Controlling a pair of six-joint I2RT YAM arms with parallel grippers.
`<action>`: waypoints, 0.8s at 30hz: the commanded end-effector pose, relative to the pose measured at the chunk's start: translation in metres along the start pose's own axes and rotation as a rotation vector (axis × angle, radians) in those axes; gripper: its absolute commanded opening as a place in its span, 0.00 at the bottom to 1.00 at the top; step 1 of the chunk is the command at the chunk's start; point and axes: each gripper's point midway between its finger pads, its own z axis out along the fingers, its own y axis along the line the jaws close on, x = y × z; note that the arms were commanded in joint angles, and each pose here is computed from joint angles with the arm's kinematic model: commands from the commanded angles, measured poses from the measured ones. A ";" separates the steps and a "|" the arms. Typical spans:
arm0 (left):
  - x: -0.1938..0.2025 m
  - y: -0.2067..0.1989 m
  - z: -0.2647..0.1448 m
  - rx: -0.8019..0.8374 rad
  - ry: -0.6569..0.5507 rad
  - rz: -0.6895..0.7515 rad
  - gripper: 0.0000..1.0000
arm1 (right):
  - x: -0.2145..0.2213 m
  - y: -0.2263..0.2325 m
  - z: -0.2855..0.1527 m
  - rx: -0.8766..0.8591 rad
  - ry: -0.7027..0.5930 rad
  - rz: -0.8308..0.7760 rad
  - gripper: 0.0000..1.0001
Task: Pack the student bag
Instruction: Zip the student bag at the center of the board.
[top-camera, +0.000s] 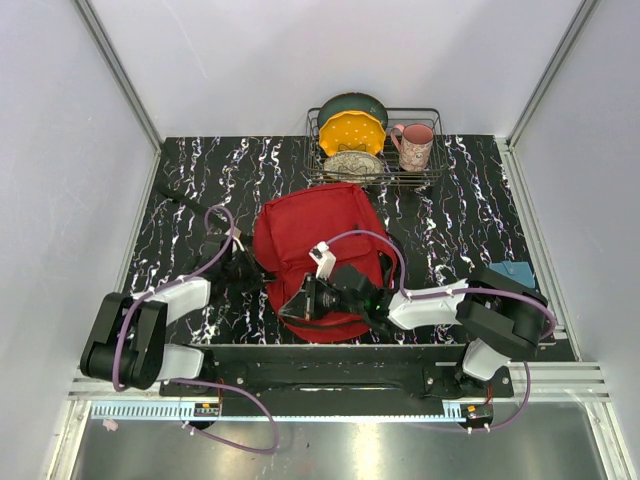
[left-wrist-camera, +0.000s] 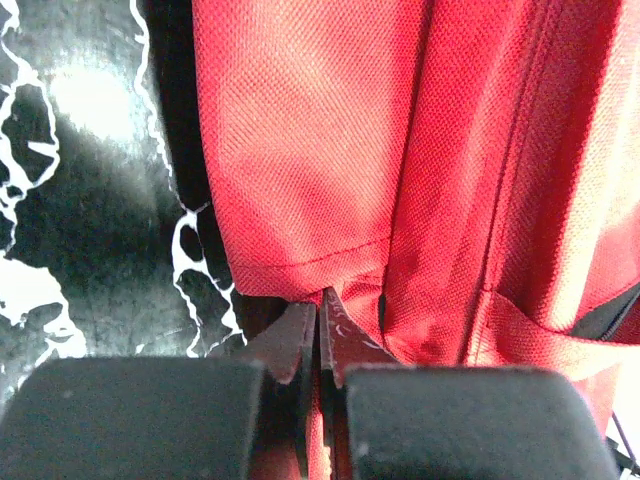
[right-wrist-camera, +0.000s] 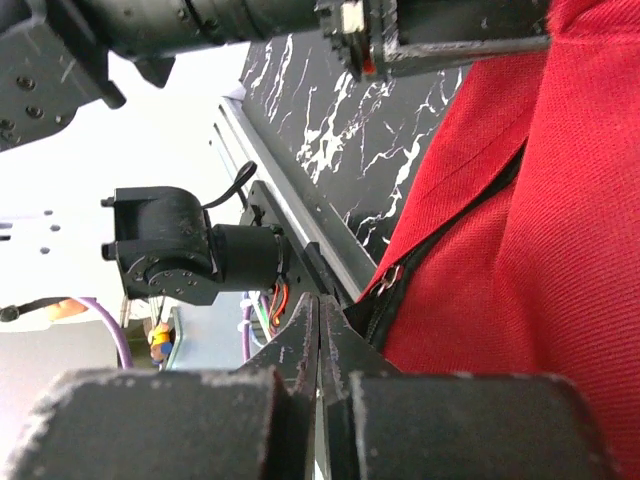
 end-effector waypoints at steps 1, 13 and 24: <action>-0.042 -0.037 0.002 0.111 -0.101 0.055 0.00 | -0.004 0.045 -0.011 -0.178 0.004 -0.025 0.00; -0.094 -0.041 -0.007 0.087 -0.175 0.074 0.00 | -0.008 0.045 -0.049 -0.164 -0.063 -0.007 0.00; -0.080 -0.048 -0.037 0.129 -0.188 0.098 0.77 | -0.023 0.013 -0.069 -0.004 -0.196 0.032 0.00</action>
